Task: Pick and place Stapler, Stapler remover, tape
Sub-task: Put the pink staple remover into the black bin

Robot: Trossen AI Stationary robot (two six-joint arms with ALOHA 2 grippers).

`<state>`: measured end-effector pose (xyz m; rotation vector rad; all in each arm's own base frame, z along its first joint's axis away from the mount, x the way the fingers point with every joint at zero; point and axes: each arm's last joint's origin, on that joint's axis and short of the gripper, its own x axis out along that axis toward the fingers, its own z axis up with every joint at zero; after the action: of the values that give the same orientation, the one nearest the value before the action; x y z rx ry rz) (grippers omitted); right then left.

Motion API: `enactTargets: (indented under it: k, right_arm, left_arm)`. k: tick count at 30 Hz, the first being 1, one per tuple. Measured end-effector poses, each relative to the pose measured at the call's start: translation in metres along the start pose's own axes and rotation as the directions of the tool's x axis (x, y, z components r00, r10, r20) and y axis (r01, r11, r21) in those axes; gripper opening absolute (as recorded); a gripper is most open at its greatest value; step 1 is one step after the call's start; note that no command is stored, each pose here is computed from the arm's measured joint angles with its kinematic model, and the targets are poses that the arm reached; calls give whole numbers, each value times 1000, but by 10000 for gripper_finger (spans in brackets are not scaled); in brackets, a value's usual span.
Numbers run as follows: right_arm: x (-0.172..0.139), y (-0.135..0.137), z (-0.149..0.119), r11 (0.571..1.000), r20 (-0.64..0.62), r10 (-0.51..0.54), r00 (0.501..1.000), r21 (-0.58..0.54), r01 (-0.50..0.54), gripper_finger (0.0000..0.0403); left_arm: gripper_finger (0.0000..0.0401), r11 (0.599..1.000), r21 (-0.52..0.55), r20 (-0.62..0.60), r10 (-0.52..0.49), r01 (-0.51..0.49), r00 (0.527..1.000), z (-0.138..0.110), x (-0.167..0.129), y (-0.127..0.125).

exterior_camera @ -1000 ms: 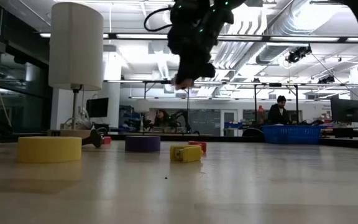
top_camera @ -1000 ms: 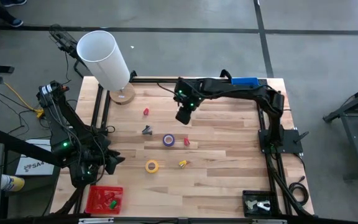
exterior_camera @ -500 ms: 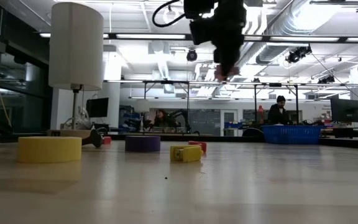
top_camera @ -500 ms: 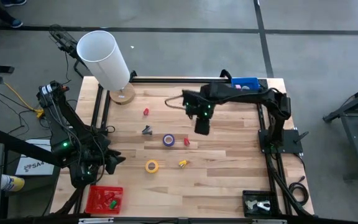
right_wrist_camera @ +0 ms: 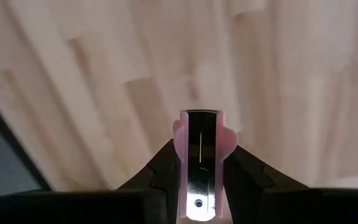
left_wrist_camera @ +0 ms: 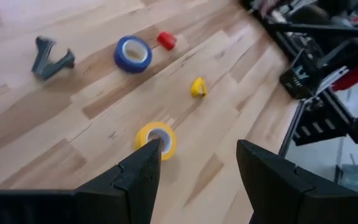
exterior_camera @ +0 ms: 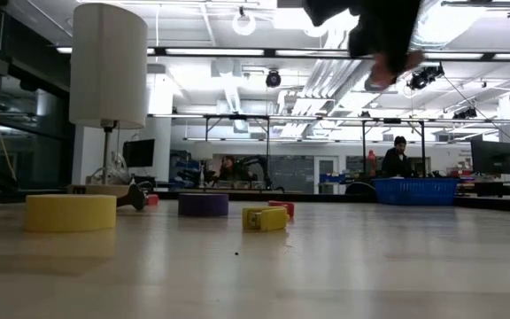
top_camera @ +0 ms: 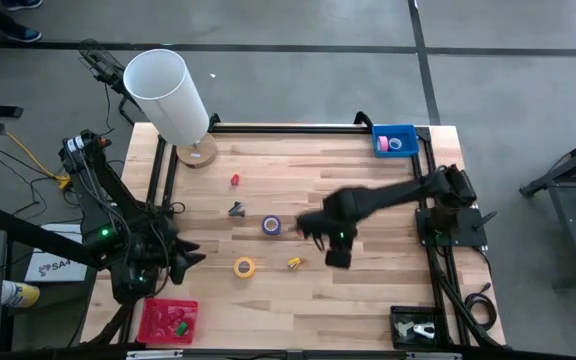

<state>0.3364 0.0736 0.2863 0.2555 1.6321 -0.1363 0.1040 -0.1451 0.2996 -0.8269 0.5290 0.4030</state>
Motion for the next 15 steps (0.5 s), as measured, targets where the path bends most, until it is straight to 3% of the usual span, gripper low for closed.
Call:
enactTargets:
  k: [6,15]
  right_arm:
    - [17,54,-32,994,-26,12,1000,111,-9,83]
    - [63,112,-85,943,-81,40,996,334,-10,83]
  left_arm:
    - [207,996,73,66,-47,43,997,6,8,-11]
    - [207,955,263,33,-151,137,988,39,45,-42]
